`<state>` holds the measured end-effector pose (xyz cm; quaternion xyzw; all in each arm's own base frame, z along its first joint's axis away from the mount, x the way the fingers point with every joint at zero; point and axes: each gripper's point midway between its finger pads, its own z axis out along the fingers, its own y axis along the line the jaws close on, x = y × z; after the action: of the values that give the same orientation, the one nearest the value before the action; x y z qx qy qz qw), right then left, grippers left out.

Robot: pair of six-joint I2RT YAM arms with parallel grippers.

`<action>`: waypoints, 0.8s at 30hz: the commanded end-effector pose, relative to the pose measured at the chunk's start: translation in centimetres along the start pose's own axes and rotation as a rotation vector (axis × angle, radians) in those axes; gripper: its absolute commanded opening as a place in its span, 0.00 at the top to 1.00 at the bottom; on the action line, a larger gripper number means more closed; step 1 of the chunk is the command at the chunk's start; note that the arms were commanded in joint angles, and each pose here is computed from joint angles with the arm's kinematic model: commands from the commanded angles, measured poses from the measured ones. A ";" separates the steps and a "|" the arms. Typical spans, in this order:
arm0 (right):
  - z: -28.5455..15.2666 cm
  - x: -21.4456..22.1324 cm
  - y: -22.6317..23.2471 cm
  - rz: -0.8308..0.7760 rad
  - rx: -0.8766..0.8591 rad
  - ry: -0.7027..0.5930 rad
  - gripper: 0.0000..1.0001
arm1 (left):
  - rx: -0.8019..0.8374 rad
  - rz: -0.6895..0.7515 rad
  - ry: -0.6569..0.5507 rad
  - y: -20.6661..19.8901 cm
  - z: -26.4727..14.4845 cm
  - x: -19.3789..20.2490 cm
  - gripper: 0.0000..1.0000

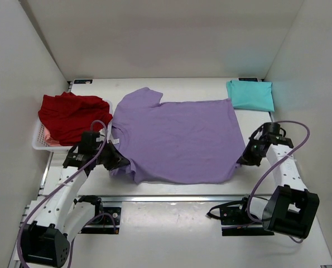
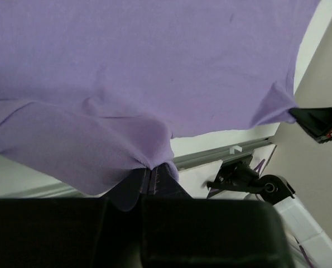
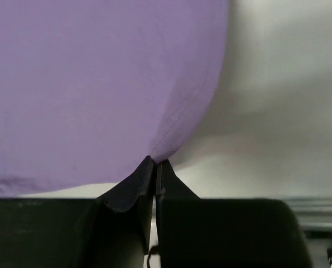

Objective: Fold and stack the t-shirts
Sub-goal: Flatten out the tshirt, then fold the flattened tshirt in 1/3 of the way

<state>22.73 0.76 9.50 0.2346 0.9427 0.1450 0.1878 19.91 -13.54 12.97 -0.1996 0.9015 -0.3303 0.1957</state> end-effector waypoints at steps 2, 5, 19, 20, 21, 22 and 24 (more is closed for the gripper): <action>0.4 4.0 -2.3 0.019 0.062 0.103 1.00 | -0.031 -0.018 0.024 1.1 -1.0 1.2 1.00; 0.9 4.2 -2.7 0.039 0.066 0.114 1.00 | -0.040 -0.005 0.002 0.7 -1.0 0.1 1.00; 1.8 -4.2 -2.6 0.103 0.054 0.057 1.00 | -0.096 0.011 -0.045 -1.8 1.8 -8.8 1.00; 2.1 -4.6 -2.4 0.097 0.044 0.058 1.00 | -0.104 0.002 -0.054 -1.6 2.1 -9.4 1.00; 2.0 -5.2 -2.6 0.100 0.053 0.048 1.00 | -0.108 -0.004 -0.047 -1.6 2.5 -9.8 1.00; 2.2 -5.9 -2.4 0.104 0.048 0.045 1.00 | -0.107 -0.007 -0.050 -1.8 2.5 -10.2 1.00; 2.6 -6.8 -2.4 0.105 0.048 0.048 1.00 | -0.117 0.007 -0.064 -2.0 2.6 -11.1 1.00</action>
<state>25.97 -3.06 7.27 0.2913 0.9397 0.1360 0.1168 28.83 -11.41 12.99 -0.2306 0.9192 -0.2718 0.1676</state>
